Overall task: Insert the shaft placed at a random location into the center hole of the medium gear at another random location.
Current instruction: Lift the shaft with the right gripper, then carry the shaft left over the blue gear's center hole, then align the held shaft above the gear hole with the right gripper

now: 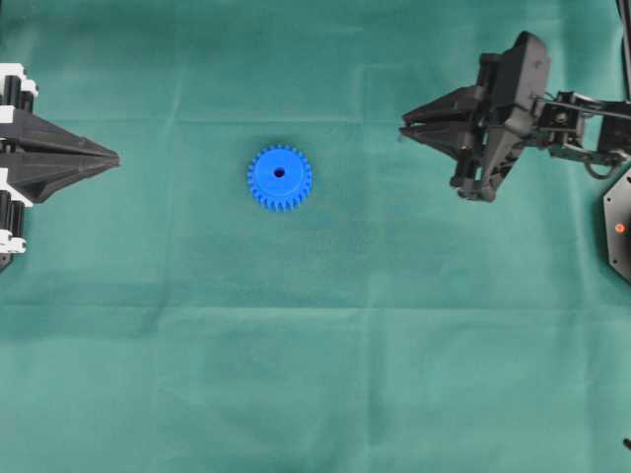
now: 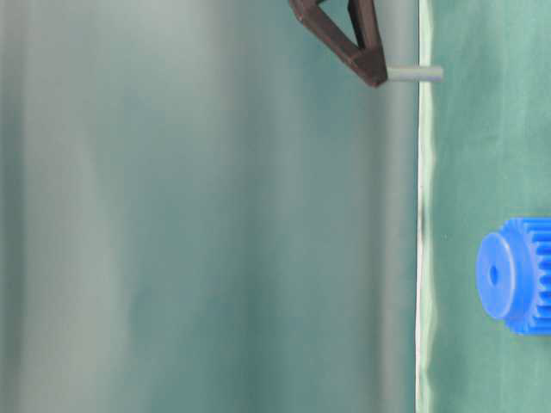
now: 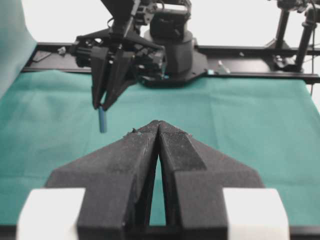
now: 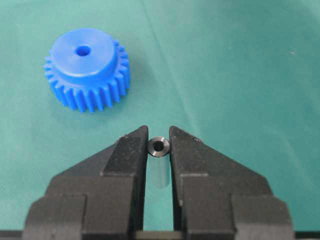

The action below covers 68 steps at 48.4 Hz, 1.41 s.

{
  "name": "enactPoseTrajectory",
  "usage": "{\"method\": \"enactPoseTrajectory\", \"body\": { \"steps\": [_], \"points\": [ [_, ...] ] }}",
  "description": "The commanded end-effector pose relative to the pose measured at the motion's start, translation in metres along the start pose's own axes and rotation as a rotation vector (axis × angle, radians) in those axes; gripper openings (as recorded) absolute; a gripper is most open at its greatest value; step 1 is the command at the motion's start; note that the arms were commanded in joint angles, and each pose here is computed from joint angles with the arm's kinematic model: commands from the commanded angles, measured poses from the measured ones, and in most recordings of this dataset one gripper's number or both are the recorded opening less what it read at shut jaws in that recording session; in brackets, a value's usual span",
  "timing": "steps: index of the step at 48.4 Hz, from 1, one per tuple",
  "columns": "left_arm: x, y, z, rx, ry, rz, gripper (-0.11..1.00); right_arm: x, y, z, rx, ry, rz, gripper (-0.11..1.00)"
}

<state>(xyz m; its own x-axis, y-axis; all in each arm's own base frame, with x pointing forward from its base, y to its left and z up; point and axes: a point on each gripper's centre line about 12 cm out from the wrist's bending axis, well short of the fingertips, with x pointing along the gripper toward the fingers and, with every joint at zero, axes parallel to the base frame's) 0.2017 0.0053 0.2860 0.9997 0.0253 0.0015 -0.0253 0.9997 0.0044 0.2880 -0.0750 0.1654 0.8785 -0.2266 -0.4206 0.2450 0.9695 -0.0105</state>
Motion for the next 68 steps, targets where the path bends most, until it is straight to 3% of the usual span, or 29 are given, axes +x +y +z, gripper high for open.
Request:
{"method": "enactPoseTrajectory", "body": {
  "steps": [1, 27, 35, 68],
  "points": [
    [0.003, 0.0, 0.008, -0.002, -0.02, 0.001, 0.0, 0.008, 0.003, 0.017, 0.005, -0.041, 0.01, 0.13],
    [0.003, 0.0, 0.009, -0.002, -0.021, 0.001, 0.0, 0.088, 0.053, 0.072, -0.029, -0.091, 0.118, 0.13],
    [0.003, 0.0, 0.009, -0.002, -0.021, 0.001, 0.0, 0.105, 0.065, 0.079, -0.038, -0.077, 0.138, 0.13],
    [0.003, 0.0, 0.008, -0.002, -0.015, 0.001, 0.0, 0.114, 0.064, 0.076, -0.038, -0.066, 0.133, 0.13]
  ]
}}
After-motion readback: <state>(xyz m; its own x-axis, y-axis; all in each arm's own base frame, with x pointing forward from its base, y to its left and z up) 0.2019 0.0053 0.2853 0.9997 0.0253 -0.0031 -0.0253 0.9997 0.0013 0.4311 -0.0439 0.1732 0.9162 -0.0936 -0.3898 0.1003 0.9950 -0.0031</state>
